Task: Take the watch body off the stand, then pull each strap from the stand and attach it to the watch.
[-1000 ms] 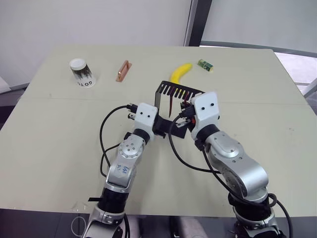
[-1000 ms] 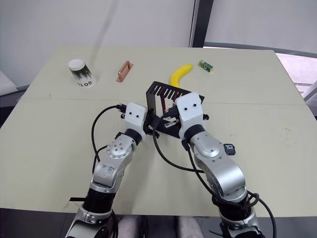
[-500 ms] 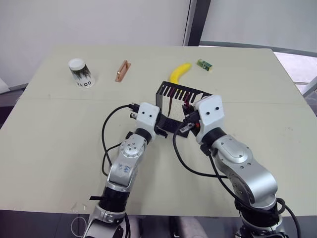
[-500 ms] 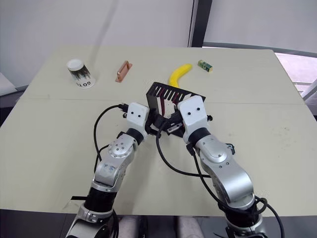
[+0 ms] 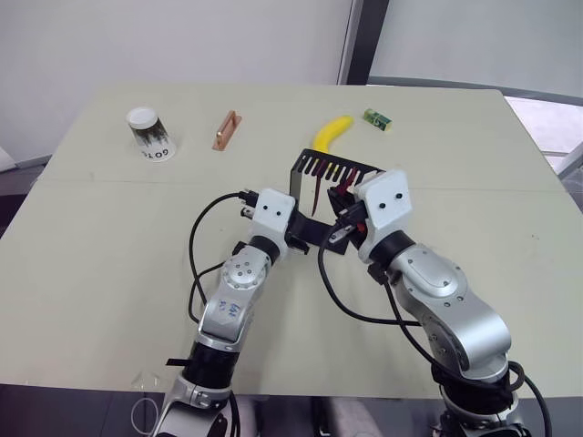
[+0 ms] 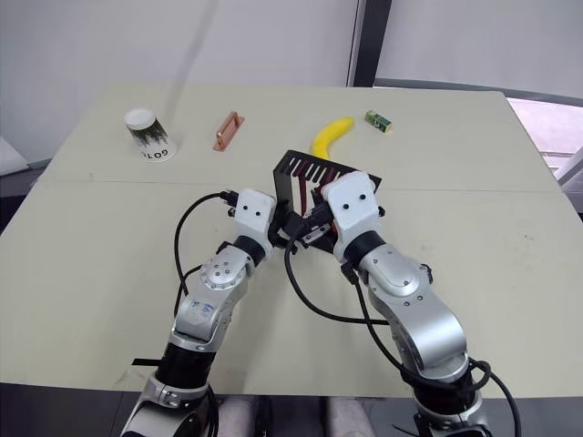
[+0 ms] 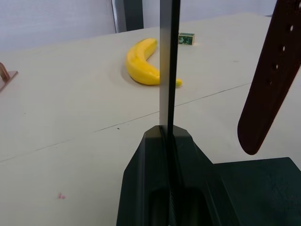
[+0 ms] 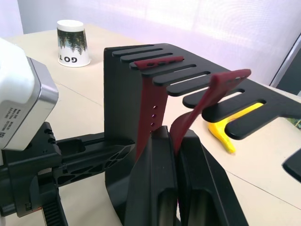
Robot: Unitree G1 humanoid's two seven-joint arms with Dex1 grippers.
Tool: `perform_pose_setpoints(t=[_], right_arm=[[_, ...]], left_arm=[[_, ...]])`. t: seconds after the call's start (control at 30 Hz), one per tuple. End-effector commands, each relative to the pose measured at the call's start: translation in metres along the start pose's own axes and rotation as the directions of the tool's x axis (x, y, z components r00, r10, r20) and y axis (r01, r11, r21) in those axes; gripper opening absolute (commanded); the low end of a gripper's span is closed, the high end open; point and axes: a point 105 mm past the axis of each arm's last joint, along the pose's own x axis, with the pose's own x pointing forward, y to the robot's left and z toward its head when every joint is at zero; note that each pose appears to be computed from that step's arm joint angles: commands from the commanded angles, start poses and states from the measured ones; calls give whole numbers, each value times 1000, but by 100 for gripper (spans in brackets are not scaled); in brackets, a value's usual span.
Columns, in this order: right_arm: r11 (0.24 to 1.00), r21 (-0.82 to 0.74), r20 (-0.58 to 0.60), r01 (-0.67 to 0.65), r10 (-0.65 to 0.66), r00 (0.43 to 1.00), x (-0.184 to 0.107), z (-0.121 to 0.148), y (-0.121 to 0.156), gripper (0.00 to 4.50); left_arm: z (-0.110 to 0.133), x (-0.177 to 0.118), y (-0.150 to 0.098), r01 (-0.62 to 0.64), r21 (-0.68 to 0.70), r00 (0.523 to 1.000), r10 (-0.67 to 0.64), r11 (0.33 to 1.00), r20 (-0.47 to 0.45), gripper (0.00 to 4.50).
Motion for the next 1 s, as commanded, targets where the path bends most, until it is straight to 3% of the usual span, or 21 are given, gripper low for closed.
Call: perform_pose_setpoints(t=[0.03, 0.37, 0.73, 0.77, 0.83, 0.97, 1.0], right_arm=[[999, -48, 68, -19, 22, 997, -8, 16, -1, 1], [989, -17, 44, -145, 146, 988, -30, 9, 3, 1], [972, 85, -14, -218, 220, 975, -43, -4, -12, 1], [967, 92, -16, -236, 239, 971, -44, -5, -11, 0], [960, 102, -21, -260, 263, 965, -44, -6, -11, 0], [931, 178, -32, -318, 329, 944, -46, -10, -15, 0], [918, 200, -30, -343, 355, 934, -47, -10, -15, 0]], left_arm=[[13, 1, -3, 7, 12, 999, -8, 1000, 51, 0], [14, 4, -2, 9, 16, 999, -10, 1000, 48, 0], [14, 7, 1, 48, 44, 999, -49, 998, 21, 0], [14, 5, 3, 50, 39, 998, -51, 998, 23, 49], [13, 4, 6, 52, 31, 998, -53, 998, 18, 96], [16, -9, 21, 70, 24, 997, -70, 997, 14, 293], [17, -15, 25, 81, 21, 997, -81, 997, 18, 307]])
